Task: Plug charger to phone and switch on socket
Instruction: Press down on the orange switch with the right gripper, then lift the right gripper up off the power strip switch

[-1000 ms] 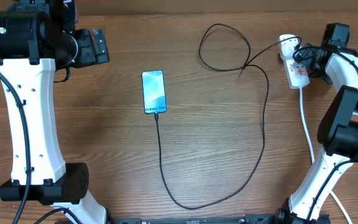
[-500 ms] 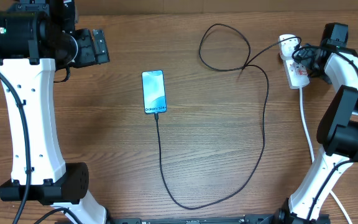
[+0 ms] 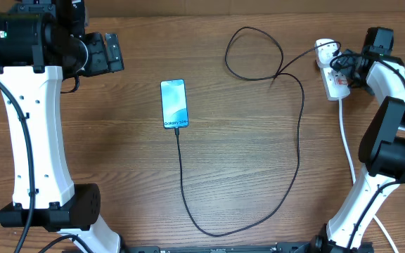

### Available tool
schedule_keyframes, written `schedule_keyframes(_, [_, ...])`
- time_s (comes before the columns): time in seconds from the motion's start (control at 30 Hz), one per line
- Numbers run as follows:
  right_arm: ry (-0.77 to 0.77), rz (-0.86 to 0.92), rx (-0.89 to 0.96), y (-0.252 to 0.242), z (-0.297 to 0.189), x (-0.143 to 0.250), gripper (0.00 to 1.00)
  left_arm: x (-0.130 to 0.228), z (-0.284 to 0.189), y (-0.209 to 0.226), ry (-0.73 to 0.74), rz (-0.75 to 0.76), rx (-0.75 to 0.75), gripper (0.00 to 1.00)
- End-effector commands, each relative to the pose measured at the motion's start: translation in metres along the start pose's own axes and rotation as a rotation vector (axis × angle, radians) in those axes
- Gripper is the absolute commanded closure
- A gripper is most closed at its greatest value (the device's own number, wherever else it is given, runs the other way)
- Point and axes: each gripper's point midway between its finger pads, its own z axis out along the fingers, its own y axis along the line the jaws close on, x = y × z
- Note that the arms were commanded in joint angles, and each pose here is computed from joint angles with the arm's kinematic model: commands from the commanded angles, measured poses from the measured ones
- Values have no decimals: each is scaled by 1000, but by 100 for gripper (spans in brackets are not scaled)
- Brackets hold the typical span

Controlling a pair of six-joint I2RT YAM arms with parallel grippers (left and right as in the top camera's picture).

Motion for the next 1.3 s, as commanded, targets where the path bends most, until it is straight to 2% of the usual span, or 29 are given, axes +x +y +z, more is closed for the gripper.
schedule_keyframes(0.0, [171, -121, -127, 53, 14, 70, 0, 1, -11, 2, -29, -1, -6, 0])
schedule_keyframes(0.27, [179, -131, -130, 57, 13, 74, 0, 1, -11, 2, -29, -1, -6, 1])
schedule_keyframes(0.53, [184, -138, -136, 61, 11, 77, 11, 1, -10, 1, -28, 0, -6, 1])
schedule_keyframes(0.67, [190, -138, -147, 63, 11, 78, 11, 1, -10, 1, -27, 0, -6, 1])
schedule_keyframes(0.77, [194, -139, -151, 64, 11, 79, 11, 1, -10, 1, -27, 0, -6, 1])
schedule_keyframes(0.87, [199, -139, -150, 63, 10, 80, 1, 1, -10, 1, -27, 0, -6, 0])
schedule_keyframes(0.97, [202, -139, -148, 63, 6, 79, 0, 1, -10, 1, -27, 0, -6, 0])
schedule_keyframes(1.13, [175, -124, -152, 60, -21, 55, 0, 1, -10, 1, -27, 0, -6, 0])
schedule_keyframes(1.27, [96, -95, -160, 50, -68, 20, 0, 1, -10, 1, -27, 0, -6, 0])
